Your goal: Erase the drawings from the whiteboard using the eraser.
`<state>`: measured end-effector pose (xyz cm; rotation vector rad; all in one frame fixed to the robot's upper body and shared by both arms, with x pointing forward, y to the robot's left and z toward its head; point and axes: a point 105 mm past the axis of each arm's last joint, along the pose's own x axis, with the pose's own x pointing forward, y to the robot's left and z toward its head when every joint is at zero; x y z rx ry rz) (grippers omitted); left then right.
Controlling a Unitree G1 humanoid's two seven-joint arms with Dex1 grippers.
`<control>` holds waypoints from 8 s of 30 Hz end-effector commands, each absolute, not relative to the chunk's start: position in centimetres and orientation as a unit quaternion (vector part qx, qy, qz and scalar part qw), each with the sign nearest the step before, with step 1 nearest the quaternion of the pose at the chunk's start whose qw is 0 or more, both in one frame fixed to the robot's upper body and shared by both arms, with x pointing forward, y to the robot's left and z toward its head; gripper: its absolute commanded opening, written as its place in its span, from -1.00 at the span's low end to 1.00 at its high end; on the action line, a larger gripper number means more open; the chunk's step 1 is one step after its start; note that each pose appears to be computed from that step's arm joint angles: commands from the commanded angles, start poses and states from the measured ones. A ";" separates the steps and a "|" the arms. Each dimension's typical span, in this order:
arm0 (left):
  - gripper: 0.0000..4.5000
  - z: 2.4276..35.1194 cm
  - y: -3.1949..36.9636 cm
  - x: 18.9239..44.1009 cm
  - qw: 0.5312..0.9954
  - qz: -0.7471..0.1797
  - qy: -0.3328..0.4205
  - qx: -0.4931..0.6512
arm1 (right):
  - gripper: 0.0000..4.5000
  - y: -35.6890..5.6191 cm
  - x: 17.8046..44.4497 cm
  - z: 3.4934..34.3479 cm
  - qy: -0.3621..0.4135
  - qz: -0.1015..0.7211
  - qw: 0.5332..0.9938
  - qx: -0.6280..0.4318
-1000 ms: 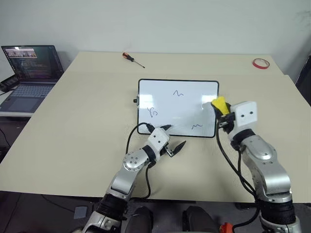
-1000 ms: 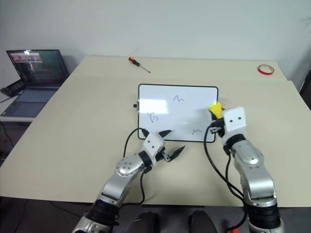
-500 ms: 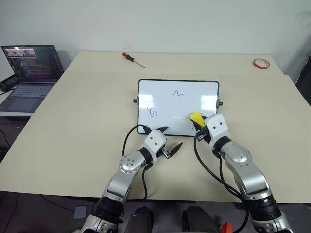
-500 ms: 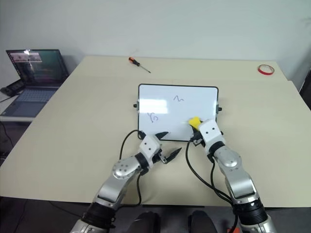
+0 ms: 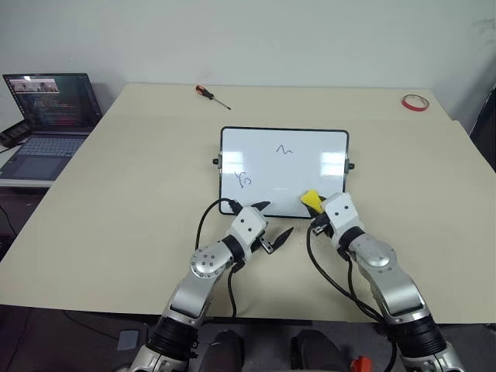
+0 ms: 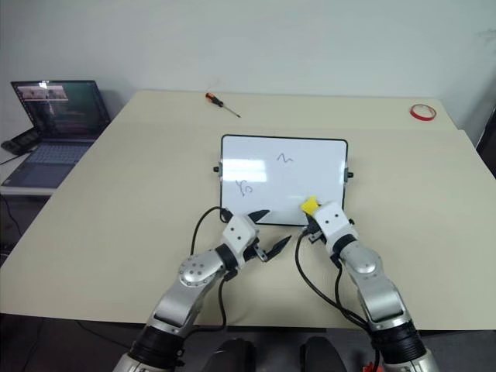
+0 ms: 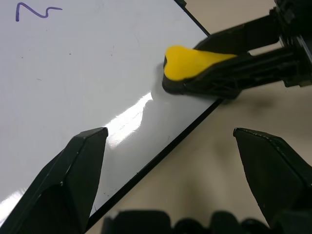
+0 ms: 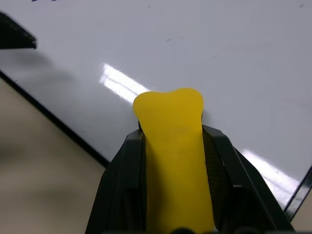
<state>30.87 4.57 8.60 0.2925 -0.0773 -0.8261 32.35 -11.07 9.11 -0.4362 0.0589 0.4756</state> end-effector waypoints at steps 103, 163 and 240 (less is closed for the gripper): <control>1.00 9.5 4.6 30.5 0.907 -0.394 -0.058 0.140 | -0.47 -18.0 31.7 6.3 0.125 0.151 0.904 -0.379; 1.00 11.9 6.6 34.0 0.939 -0.289 -0.110 0.153 | -0.47 -10.2 36.7 18.2 -0.124 0.215 0.936 -0.248; 1.00 12.2 6.3 33.7 0.939 -0.292 -0.111 0.144 | -0.47 -6.8 39.7 14.1 -0.017 0.240 0.939 -0.245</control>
